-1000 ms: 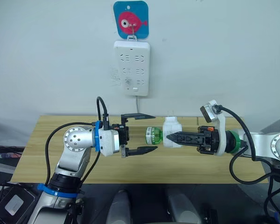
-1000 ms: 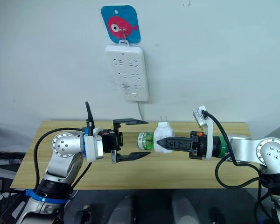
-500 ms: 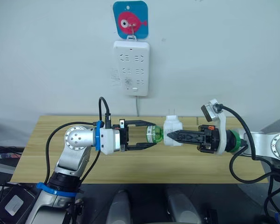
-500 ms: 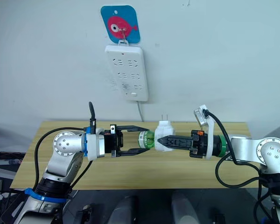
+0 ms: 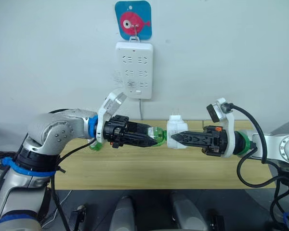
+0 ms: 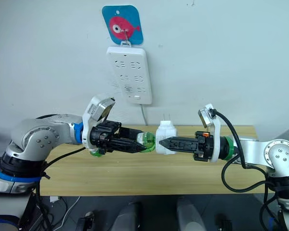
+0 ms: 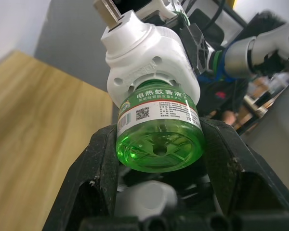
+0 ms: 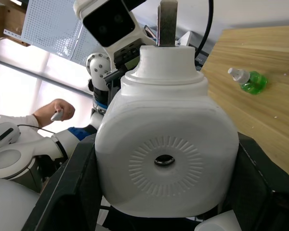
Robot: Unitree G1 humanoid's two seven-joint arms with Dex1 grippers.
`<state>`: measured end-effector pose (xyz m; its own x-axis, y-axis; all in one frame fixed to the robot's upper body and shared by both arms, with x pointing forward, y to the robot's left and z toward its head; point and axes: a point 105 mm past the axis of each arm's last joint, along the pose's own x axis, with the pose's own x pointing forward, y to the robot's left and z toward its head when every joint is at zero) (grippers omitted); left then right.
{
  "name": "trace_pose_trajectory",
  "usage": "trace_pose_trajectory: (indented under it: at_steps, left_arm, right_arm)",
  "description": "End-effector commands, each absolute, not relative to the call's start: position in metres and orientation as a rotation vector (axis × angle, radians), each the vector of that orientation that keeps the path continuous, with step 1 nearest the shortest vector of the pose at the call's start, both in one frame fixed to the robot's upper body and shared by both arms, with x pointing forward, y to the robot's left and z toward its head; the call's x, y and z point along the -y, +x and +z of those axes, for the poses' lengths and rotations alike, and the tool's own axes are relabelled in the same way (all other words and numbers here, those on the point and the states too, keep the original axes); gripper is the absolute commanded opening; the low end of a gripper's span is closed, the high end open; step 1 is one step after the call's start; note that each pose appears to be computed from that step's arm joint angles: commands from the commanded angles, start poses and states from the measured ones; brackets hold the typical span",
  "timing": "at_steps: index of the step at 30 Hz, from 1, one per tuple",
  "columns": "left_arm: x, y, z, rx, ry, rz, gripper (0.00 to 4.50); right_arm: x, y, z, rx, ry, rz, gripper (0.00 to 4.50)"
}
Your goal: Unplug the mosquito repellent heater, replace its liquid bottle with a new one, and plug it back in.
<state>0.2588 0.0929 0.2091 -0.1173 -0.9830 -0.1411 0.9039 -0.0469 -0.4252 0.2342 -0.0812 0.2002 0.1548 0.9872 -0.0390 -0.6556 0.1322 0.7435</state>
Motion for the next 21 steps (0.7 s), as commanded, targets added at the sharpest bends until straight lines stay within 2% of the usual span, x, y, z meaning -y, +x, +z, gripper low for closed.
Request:
trace_pose_trajectory:
  at_steps: [1,9,15,17,21]
  left_arm:
    - [-0.122,0.275,0.231,-0.471,-0.293,-1.500,2.25]
    - [-0.137,0.268,0.232,-0.596,-0.397,-1.474,2.25]
    - [-0.144,0.257,0.221,-0.625,-0.309,-1.479,2.25]
    - [-0.148,0.256,0.210,-0.602,-0.241,-1.457,2.25]
    - [-0.150,0.268,0.186,-0.481,-0.048,-1.362,2.25]
  right_arm:
    - [0.087,0.232,0.194,-0.657,0.629,1.280,3.00]
    - [0.090,0.233,0.192,-0.665,0.626,1.263,3.00]
    - [0.093,0.236,0.190,-0.666,0.610,1.234,3.00]
    - [0.100,0.246,0.179,-0.665,0.541,1.146,3.00]
    - [0.132,0.286,0.128,-0.681,0.183,0.794,3.00]
